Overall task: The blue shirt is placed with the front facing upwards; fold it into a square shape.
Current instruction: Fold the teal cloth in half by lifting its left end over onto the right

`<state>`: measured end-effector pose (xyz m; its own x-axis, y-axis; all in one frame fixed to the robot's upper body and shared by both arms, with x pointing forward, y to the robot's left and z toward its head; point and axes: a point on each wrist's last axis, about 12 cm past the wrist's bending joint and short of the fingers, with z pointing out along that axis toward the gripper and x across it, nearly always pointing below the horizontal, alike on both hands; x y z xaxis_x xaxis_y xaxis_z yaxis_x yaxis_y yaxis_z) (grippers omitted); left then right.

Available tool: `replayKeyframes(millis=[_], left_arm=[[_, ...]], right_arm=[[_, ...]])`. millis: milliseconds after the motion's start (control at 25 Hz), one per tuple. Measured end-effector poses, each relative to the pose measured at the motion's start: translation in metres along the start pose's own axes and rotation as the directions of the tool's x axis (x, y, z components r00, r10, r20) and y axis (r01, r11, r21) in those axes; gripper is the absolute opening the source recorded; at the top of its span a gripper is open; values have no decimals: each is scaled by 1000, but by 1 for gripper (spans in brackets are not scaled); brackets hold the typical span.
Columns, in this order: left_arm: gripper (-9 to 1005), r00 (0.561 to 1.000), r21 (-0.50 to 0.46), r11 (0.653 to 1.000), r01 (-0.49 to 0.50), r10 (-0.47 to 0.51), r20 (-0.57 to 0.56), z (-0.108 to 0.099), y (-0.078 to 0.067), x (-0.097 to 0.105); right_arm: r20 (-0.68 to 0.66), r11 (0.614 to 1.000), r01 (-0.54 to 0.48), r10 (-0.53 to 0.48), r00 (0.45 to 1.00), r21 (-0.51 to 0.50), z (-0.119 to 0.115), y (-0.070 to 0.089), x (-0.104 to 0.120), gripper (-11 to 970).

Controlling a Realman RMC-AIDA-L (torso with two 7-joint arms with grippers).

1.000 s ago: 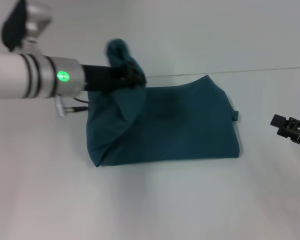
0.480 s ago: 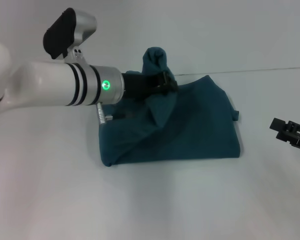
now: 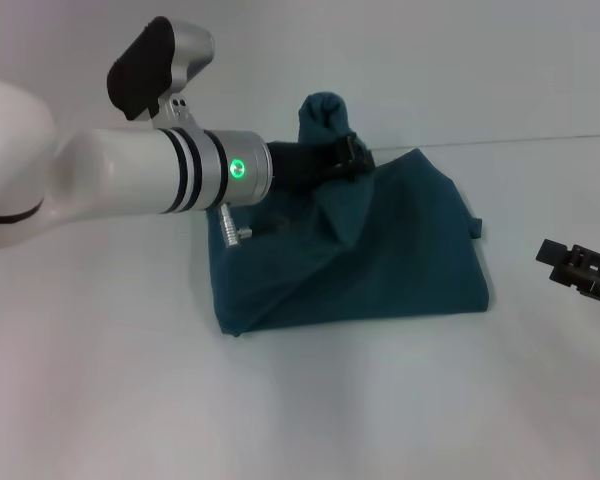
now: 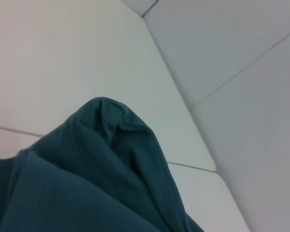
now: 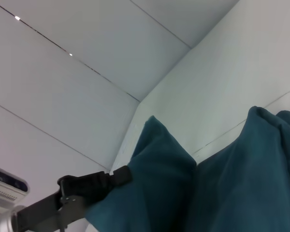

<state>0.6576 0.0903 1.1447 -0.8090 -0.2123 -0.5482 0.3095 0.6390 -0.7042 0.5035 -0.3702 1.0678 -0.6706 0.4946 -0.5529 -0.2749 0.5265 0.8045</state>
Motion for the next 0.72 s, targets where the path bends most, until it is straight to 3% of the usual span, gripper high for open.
replayKeyframes(millis=[240,640,720], left_arm=[[103,1000,-15,1000,13,-13,17,2,4,1],[106,1000,59,998,-27,27,8,9,-9,7],[197,999,65,997,-34,33,13,9,-10,6]], right_arm=[[1,1000,-3,3,1000,2,-1,-1,1,851],[-10,1000,1,-1,1000,11,0,-1,1,848],[-12,1000,1,-1,1000,12,0,-1,1,847]])
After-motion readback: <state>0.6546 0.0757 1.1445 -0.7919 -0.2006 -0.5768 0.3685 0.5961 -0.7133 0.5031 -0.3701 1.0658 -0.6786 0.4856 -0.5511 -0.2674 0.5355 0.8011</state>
